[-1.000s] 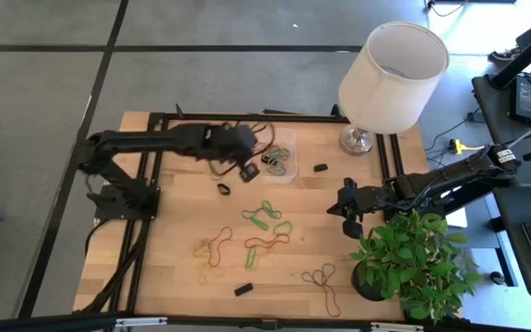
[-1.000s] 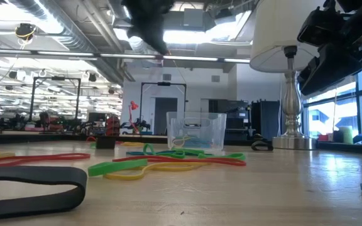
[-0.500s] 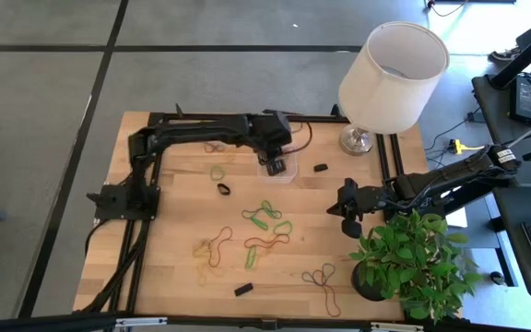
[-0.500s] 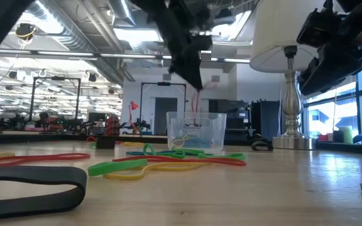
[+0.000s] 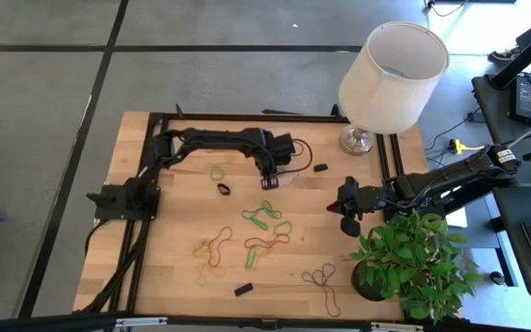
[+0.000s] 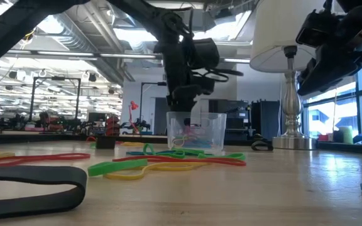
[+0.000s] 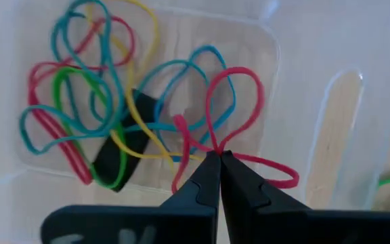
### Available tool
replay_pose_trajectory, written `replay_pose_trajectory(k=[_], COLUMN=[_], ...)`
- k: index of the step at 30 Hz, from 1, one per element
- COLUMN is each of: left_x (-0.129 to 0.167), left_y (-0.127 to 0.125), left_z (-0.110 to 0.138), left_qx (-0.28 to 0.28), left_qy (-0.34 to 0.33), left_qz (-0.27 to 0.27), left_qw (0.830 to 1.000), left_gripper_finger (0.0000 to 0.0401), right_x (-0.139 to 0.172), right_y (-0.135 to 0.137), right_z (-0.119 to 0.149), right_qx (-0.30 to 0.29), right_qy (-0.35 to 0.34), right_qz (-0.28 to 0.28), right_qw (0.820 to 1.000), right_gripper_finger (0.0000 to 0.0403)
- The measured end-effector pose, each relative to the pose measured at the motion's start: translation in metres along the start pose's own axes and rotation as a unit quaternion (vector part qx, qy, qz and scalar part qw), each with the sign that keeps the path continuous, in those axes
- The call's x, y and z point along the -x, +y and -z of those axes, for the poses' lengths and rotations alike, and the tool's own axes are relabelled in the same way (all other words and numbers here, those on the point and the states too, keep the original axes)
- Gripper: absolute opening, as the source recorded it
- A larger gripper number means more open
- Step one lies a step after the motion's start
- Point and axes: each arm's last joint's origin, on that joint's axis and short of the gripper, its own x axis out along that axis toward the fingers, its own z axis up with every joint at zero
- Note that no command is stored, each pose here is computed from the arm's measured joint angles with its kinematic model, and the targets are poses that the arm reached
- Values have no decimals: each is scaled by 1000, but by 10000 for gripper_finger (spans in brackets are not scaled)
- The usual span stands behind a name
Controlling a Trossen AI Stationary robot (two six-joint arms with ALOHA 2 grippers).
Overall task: Pick and place rubber bands into bin
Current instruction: Put the red rubber band into the transparent bin, then put the green rubber band into the transparent bin
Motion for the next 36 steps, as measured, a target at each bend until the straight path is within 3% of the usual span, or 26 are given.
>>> replay_pose_trajectory(k=[6, 14, 23, 29, 36], left_x=[-3, -2, 40, 77, 99], left_y=[-1, 0, 3, -3, -42], left_z=[-3, -2, -12, -11, 7], left_qx=[-1, 13, 20, 61, 18], left_qy=[-11, -10, -52, -87, -110], left_qz=[-4, -5, -17, -17, 0], left_qw=[1000, 1000, 998, 994, 994], left_gripper_finger=[19, 78, 113, 94, 9], right_x=[0, 0, 0, 0, 0], right_y=[-1, -1, 0, 1, 4], right_z=[0, 0, -1, -4, -11], right_qx=[0, 0, 0, -9, -11], right_qy=[-6, -7, -9, -24, -56], right_qz=[12, 12, 10, 2, -12], right_qw=[1000, 1000, 1000, 1000, 998], right_gripper_finger=[13, 13, 13, 13, 13])
